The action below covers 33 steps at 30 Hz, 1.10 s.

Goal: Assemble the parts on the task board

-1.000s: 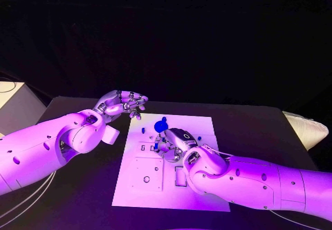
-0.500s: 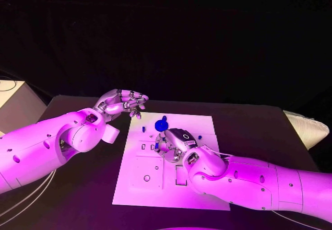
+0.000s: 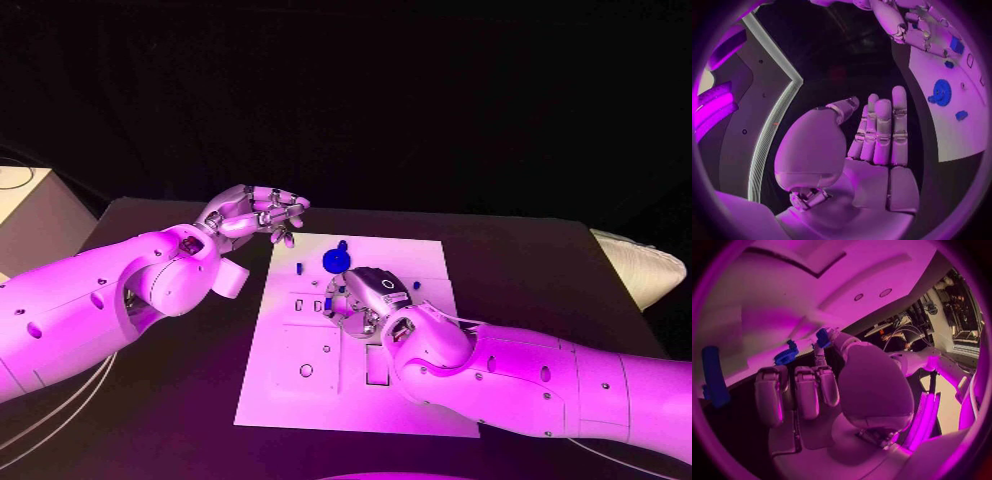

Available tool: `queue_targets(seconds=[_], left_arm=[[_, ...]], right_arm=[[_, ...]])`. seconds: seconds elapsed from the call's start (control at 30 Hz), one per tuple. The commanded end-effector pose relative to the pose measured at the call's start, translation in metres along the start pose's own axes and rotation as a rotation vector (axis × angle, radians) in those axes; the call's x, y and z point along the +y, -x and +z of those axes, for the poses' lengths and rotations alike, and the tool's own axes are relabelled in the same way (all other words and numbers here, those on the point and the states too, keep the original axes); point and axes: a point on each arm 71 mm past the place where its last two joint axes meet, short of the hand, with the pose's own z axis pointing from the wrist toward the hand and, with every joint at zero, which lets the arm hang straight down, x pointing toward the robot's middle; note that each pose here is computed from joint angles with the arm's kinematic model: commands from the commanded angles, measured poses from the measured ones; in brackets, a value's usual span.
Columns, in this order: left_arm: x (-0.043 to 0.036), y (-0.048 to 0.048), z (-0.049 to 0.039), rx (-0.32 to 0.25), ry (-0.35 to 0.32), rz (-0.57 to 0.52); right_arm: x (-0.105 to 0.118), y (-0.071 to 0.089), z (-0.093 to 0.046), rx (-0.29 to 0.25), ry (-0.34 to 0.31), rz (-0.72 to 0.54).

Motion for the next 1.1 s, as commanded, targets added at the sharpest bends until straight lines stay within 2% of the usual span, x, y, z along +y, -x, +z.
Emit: queue_targets(seconds=[0.03, 1.1], left_arm=[[-0.0008, -0.0026, 0.0002, 0.022, -0.005, -0.001], [-0.0006, -0.0022, -0.0002, 0.025, -0.001, -0.001]], right_arm=[[0.0009, -0.0012, 0.0, 0.008, 0.008, -0.018], [0.0002, -0.0019, 0.0001, 0.014, 0.011, -0.014]])
